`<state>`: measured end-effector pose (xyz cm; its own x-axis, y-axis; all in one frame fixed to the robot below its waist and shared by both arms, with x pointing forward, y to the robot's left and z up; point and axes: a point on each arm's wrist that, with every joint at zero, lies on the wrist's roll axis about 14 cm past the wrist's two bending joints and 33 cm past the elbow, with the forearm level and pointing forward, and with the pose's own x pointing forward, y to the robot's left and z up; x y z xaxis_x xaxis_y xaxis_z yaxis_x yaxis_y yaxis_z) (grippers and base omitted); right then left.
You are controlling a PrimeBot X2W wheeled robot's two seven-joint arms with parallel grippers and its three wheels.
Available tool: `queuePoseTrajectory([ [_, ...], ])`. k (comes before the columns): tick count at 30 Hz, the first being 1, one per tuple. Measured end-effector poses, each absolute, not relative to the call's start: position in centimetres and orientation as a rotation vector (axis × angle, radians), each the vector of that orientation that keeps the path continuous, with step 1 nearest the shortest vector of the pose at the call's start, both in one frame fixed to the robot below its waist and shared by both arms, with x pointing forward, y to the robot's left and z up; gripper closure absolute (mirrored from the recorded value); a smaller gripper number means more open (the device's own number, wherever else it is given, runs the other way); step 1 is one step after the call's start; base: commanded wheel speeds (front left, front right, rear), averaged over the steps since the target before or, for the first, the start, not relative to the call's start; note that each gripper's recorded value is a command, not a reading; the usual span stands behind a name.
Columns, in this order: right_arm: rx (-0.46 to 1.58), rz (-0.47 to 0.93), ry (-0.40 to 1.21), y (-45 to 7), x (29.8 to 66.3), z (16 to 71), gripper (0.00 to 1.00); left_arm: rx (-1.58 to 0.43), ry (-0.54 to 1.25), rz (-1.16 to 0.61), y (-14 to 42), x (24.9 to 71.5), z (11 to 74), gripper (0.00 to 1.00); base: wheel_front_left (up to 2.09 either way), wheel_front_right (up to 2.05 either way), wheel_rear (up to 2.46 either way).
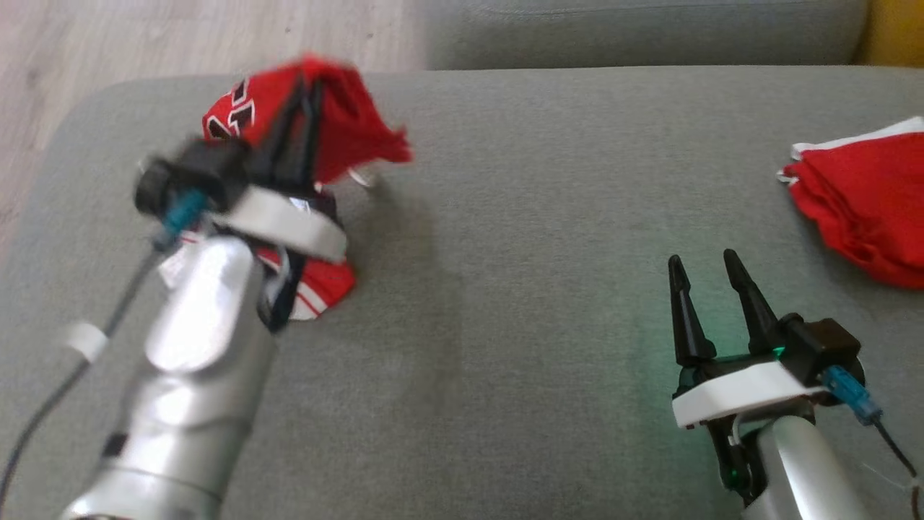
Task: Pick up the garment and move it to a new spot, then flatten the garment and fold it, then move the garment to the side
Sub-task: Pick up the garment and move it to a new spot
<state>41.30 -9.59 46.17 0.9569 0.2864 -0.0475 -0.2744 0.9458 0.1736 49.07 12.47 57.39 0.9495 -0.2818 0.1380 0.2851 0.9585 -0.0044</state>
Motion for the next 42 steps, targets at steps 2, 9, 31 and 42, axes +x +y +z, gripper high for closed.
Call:
queuePoseTrajectory([
  [2,0.174,0.273,0.067,-10.0,41.1,46.4,0.0,-0.032,-0.193,-0.312,11.9,49.5,60.1,1.0,0.0,0.0,0.0],
  [9,0.195,0.229,0.062,-11.5,40.2,46.6,0.0,-0.019,-0.257,-0.433,8.3,49.7,64.4,1.0,0.0,0.0,0.0],
  [31,0.219,0.045,0.044,-17.7,37.8,46.9,0.0,-0.062,-0.276,-0.922,-10.0,44.7,65.3,0.0,0.0,0.0,0.0],
  [42,0.224,0.07,0.037,-17.0,39.6,47.1,0.0,0.043,-0.158,-0.836,-6.7,48.2,58.7,0.0,0.0,0.0,0.0],
])
